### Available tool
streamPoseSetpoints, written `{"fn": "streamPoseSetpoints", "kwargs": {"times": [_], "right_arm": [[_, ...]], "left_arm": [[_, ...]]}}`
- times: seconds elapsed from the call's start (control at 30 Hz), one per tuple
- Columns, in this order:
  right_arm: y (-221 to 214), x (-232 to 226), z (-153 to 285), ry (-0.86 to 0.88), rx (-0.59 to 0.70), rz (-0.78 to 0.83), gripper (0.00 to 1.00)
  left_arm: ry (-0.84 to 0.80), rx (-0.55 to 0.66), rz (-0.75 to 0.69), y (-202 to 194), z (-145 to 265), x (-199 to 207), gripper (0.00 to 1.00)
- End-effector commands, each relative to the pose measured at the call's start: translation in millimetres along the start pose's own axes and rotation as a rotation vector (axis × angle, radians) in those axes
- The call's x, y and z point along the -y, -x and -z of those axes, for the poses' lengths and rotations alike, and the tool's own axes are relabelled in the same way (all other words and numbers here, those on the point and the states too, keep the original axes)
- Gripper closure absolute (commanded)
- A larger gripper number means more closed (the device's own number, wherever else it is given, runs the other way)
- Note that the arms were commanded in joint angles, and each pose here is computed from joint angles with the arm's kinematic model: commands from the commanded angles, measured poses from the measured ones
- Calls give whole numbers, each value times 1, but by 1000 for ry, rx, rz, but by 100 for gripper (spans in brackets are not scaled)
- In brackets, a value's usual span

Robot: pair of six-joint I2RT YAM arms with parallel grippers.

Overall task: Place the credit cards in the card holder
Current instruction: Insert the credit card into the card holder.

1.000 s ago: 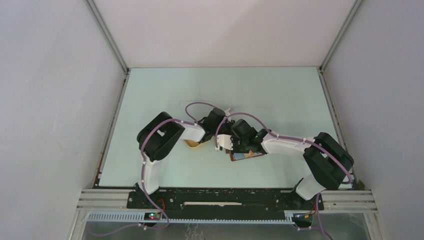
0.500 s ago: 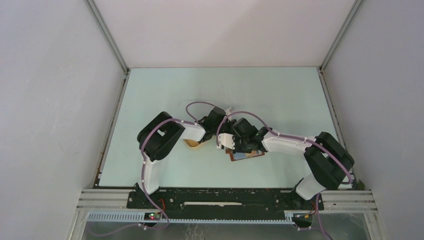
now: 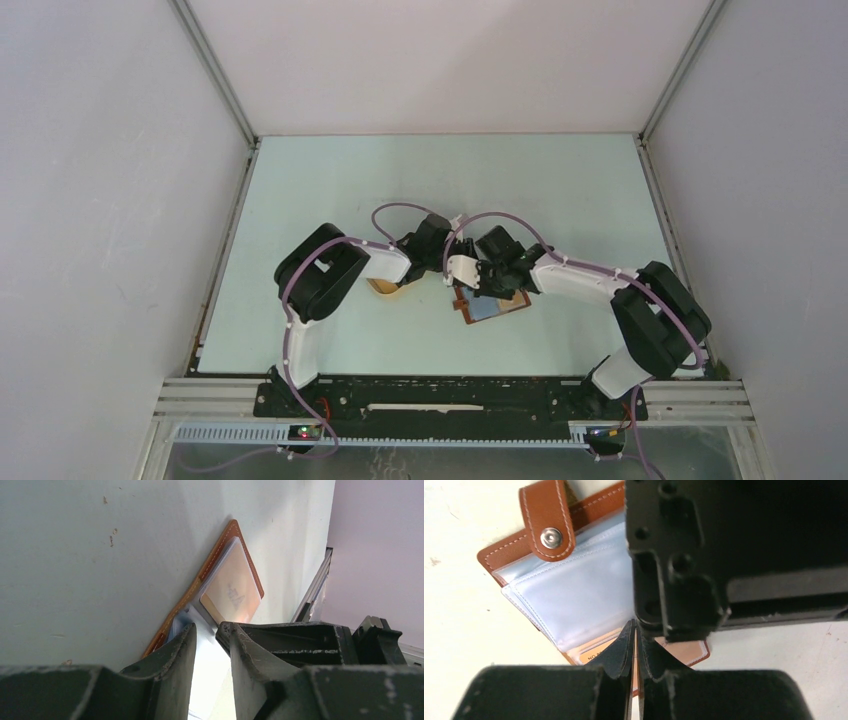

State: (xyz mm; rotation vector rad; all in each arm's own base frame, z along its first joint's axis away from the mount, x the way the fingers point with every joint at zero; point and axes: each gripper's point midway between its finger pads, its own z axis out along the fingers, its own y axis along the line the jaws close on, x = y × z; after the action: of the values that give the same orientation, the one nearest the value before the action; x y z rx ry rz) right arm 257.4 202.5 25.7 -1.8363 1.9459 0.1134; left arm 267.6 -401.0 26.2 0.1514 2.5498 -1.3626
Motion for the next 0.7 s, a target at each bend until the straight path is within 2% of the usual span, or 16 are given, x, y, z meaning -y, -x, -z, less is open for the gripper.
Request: {"fn": "streamPoseSetpoints", "kwargs": {"times": [0.0,0.3,0.5,0.67], "right_arm": [[-2,21,15,-57,-15,-24,90],[-3,24,27,-37,5,-72,89],[25,9,56,73,174,-102,85],[44,3,89,95,321,-103,82]], "left_arm": [[175,-28,9,-17,-3,-51,61],[149,-1,-6,-13,-1,-45,62],[52,88,-93,6,13,-9,61],[-12,222,-216,24,47,27,61]]}}
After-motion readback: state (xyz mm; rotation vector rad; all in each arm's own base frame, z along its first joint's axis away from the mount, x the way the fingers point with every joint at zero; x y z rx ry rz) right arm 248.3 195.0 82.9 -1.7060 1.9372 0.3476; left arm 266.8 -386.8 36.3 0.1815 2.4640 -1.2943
